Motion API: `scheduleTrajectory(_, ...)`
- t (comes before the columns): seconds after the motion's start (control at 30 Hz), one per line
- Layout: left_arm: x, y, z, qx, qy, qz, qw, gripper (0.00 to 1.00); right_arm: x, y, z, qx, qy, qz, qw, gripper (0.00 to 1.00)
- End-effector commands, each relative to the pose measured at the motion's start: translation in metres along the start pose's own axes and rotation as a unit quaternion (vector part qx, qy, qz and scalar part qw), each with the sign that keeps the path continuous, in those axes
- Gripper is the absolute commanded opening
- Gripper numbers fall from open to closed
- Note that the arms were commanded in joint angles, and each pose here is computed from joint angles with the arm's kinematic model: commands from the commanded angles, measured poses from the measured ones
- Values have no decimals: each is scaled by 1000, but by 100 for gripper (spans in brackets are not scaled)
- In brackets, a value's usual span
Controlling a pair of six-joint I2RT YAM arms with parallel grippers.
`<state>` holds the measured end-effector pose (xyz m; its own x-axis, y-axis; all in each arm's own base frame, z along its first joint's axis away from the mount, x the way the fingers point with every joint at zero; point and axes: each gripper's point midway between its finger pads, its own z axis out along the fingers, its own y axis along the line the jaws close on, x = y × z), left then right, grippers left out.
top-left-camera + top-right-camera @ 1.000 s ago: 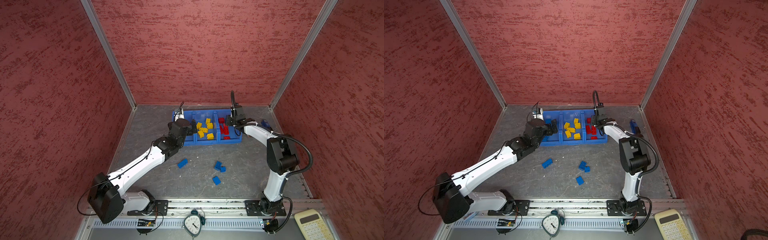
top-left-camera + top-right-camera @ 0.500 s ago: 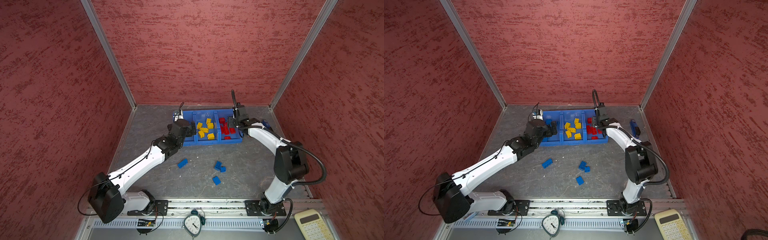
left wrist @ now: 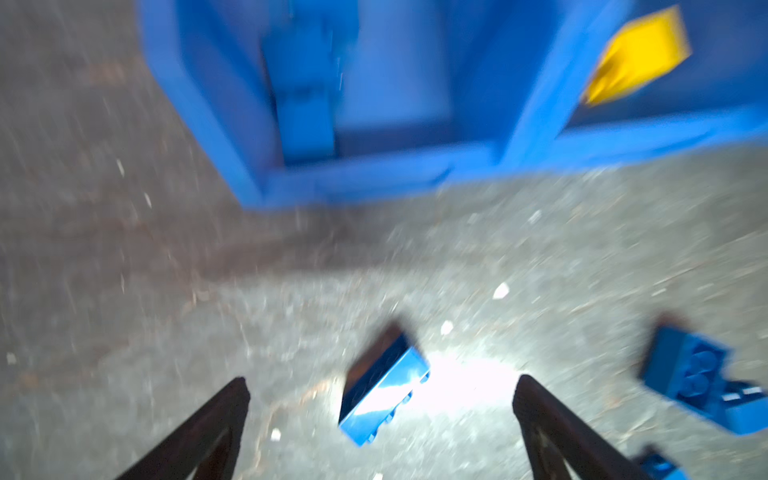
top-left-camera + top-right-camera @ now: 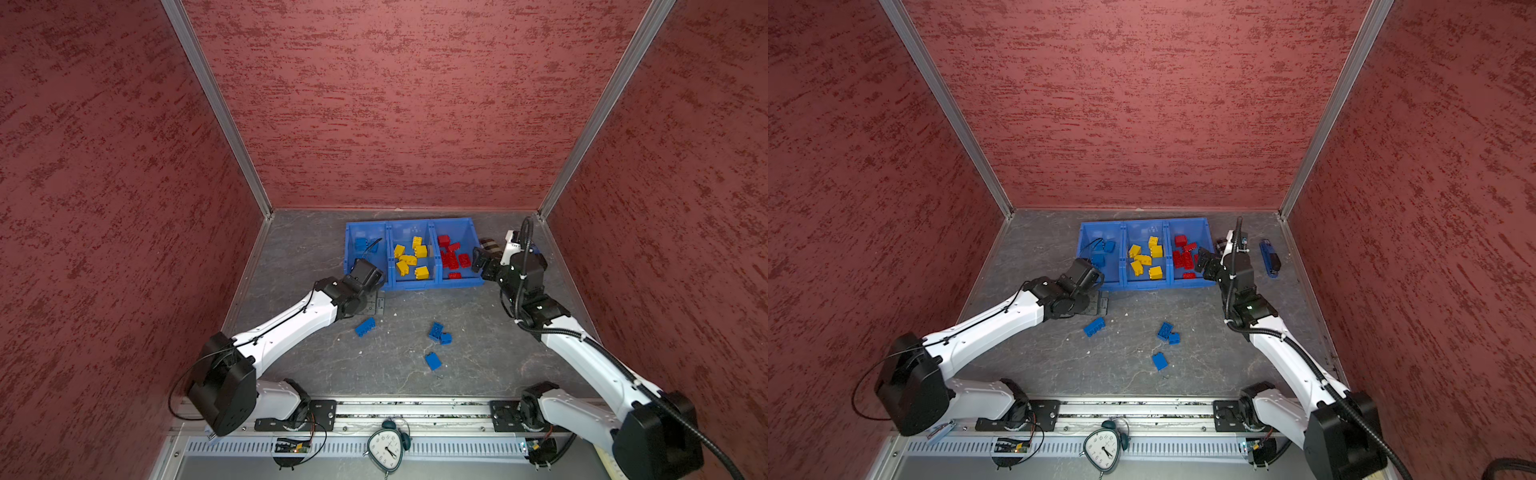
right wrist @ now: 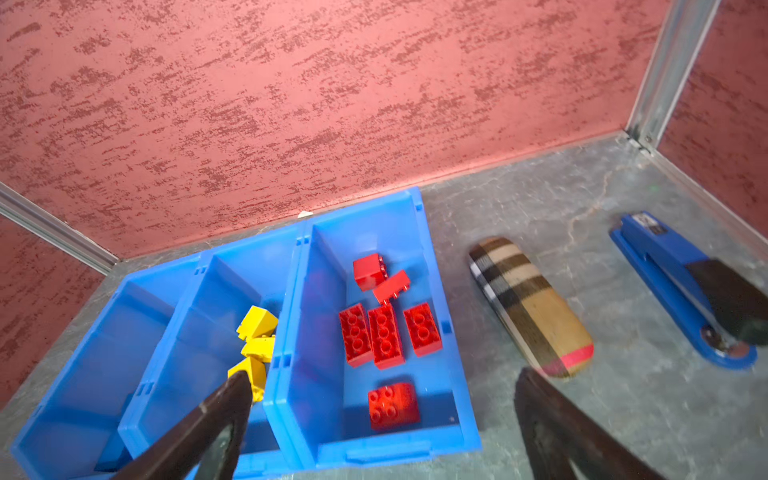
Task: Sort the legos into containers by color
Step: 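Lower the left gripper to the pile and grasp a blue brick while the right withdraws, then carry the blue brick over the farthest compartment and open the left gripper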
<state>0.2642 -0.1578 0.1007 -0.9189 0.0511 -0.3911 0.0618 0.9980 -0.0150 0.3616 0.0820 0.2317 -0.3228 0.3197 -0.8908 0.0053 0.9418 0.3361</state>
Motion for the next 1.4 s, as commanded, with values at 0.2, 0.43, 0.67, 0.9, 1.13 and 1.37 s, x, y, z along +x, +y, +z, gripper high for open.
scheduleTrajectory(0.2, 50, -2, 38, -42, 153, 35, 987, 96, 14, 0, -14, -10, 35, 26, 999, 99)
scheduleTrajectory(0.43, 49, -9, 62, -36, 168, 64, 983, 92, 18, 0, -15, -16, 33, 43, 998, 99)
scheduleTrajectory(0.67, 57, -27, 76, 28, 178, 71, 981, 80, 10, -1, -13, -8, 22, 42, 999, 99)
scheduleTrajectory(0.9, 65, -38, 69, 53, 185, 98, 976, 62, 14, -3, -10, 0, 29, 49, 998, 99)
scheduleTrajectory(1.13, 79, -45, 67, 73, 195, 103, 973, 41, 11, -7, -10, 10, 18, 54, 998, 99)
scheduleTrajectory(1.37, 71, -54, 59, 94, 161, 114, 976, 21, 4, -3, -8, 5, 11, 53, 999, 99)
